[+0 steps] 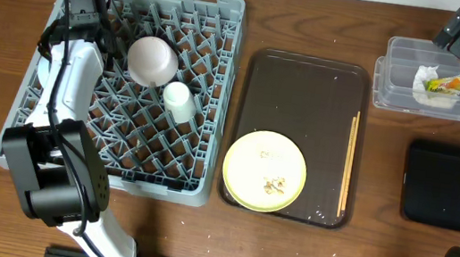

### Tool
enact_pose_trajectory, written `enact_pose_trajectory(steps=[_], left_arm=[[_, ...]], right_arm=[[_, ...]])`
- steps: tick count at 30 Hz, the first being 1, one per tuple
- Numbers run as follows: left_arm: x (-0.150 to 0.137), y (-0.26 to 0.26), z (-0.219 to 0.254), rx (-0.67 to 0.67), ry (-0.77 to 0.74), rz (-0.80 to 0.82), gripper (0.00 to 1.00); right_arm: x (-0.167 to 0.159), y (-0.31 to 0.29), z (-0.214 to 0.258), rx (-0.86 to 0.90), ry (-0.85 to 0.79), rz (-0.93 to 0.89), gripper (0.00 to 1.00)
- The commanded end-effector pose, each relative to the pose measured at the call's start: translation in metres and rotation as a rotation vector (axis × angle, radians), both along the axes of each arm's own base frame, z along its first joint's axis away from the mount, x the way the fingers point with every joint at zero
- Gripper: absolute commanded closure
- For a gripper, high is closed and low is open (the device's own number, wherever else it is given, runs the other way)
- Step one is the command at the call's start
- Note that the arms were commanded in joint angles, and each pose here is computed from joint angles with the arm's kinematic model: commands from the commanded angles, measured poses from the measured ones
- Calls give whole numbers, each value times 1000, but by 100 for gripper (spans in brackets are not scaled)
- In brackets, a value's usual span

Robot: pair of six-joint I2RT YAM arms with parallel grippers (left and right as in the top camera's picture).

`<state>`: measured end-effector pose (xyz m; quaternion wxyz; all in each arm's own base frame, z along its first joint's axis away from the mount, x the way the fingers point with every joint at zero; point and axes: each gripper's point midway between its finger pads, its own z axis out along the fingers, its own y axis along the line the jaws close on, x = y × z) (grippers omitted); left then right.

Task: Sort waste into correct bins and load items into the dishwasher
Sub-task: 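Lower the light-blue bowl into the rack's left edge, then release the light-blue bowl in the rack and raise the left gripper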

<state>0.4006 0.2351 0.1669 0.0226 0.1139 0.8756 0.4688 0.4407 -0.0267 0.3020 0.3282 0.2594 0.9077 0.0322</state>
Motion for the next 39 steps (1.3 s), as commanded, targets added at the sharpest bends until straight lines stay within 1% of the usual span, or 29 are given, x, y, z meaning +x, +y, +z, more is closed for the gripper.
enact_pose_trajectory(steps=[1, 4, 5, 12, 17, 20, 23, 29, 32, 35, 39], left_arm=[[-1, -2, -3, 17, 30, -4, 84], [2, -7, -3, 17, 30, -18, 83], [3, -10, -3, 18, 30, -24, 78], [12, -27, -2, 25, 34, -65, 78], [6, -31, -6, 16, 76, -70, 77], [6, -35, -7, 13, 81, -75, 75], [10, -43, -7, 13, 81, -96, 70], [16, -71, -10, 9, 108, -156, 70], [17, -80, -11, -2, 85, -149, 69], [17, -83, -12, -9, 58, -135, 65], [10, -83, -14, -15, 93, -130, 64]], right_arm=[[0, -2, 2, -2, -5, -4, 1], [0, -2, 2, -2, -5, -4, 1], [0, -2, 2, -2, -5, -4, 1], [0, -2, 2, -2, -5, -4, 1], [0, -2, 2, -2, -5, -4, 1], [0, -2, 2, -2, -5, -4, 1], [0, -2, 2, -2, -5, -4, 1], [0, -2, 2, -2, -5, -4, 1], [0, -2, 2, -2, -5, -4, 1], [0, -2, 2, -2, -5, -4, 1], [0, -2, 2, -2, -5, -4, 1]])
